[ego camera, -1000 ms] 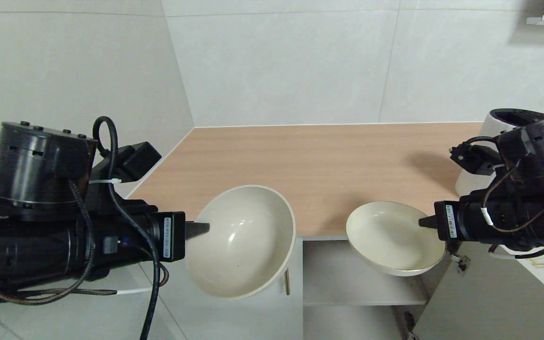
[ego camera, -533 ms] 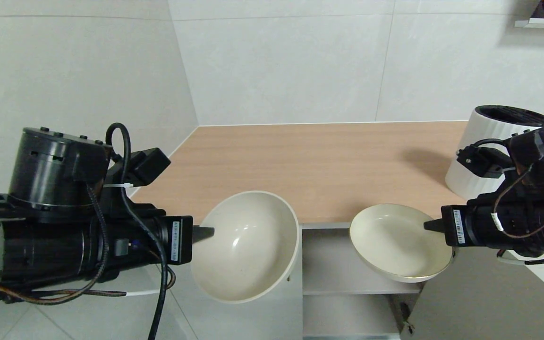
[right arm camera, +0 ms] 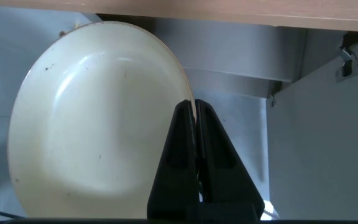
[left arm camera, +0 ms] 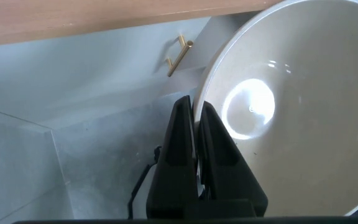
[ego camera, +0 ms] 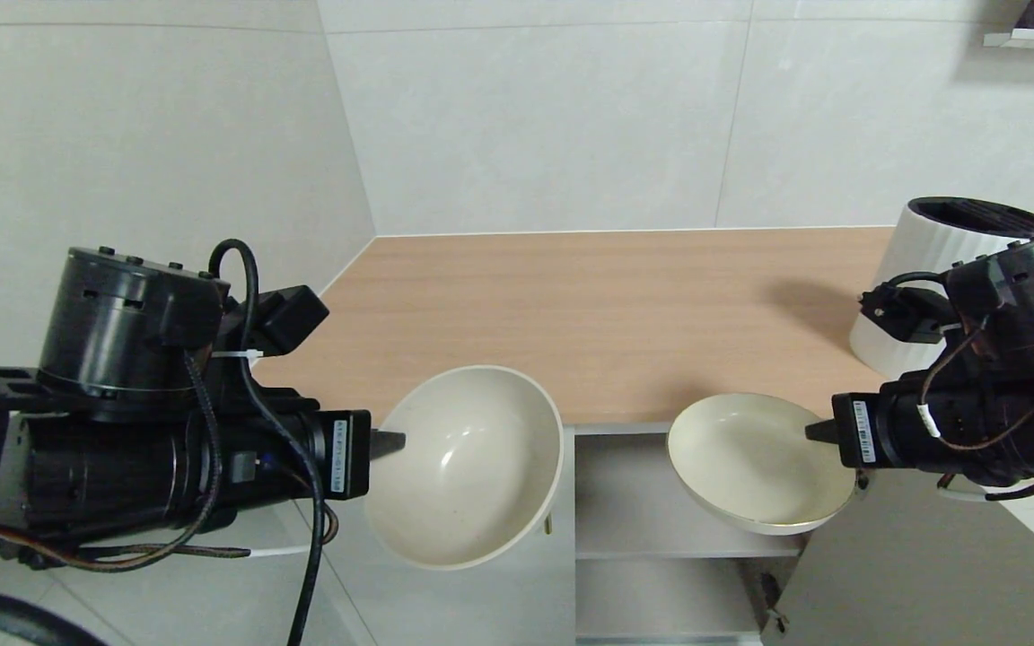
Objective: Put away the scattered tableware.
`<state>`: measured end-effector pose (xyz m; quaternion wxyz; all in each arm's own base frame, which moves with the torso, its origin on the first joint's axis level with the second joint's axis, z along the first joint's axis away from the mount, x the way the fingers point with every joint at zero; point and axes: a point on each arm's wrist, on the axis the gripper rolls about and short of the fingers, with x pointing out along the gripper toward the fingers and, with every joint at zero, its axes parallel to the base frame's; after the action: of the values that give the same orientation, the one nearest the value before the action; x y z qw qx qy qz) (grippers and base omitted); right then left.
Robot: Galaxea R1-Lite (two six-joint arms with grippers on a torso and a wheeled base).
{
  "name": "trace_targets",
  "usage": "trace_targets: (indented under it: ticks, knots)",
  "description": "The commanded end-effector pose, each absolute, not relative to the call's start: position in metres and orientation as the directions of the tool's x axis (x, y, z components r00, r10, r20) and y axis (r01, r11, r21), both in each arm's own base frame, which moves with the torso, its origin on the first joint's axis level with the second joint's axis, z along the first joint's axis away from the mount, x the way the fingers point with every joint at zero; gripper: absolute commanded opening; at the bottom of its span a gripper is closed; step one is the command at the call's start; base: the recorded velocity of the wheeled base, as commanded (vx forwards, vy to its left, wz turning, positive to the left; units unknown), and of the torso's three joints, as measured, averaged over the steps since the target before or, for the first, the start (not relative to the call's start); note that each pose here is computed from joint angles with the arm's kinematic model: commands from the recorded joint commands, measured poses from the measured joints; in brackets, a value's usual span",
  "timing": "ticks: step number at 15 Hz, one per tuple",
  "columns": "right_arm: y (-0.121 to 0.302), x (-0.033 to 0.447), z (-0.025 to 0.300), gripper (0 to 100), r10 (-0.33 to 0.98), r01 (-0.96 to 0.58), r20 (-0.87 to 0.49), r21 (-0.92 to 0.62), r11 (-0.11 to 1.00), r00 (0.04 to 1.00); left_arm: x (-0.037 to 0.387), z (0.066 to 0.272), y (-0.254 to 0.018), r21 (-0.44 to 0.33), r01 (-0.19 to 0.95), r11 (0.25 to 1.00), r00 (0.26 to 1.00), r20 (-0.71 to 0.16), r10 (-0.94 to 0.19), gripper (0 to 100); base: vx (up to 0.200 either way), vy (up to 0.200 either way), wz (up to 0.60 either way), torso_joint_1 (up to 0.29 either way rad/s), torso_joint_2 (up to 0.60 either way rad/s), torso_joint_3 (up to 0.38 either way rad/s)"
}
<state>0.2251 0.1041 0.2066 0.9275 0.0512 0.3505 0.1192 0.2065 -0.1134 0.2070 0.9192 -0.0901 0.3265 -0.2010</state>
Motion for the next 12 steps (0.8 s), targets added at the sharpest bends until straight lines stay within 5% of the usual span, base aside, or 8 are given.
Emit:
trace_targets:
  ticks: [1,8,12]
  knots:
    - [0.1053,0.2285,0.2022,0,0.251,-0.181,-0.651,0.174,0.968,0.716,0.2085,0.2041,-0.1145,-0.294,0.306,0.905,0.701,-0.574,-0.423,0,0.000,0.000,0.00,0.000,0.00,0.000]
    - [0.1059,0.2298,0.1999,0,0.247,-0.179,-0.658,0.171,0.969,0.711,0.2095,0.2027,-0.1153,-0.290,0.304,0.908,0.699,-0.579,-0.419,0,0.000,0.000,0.00,-0.007,0.02,0.012]
    - [0.1063,0.2306,0.1987,0,0.246,-0.178,-0.662,0.170,0.969,0.708,0.2092,0.2030,-0.1151,-0.290,0.304,0.907,0.700,-0.578,-0.419,0,0.000,0.000,0.00,-0.162,0.40,0.232]
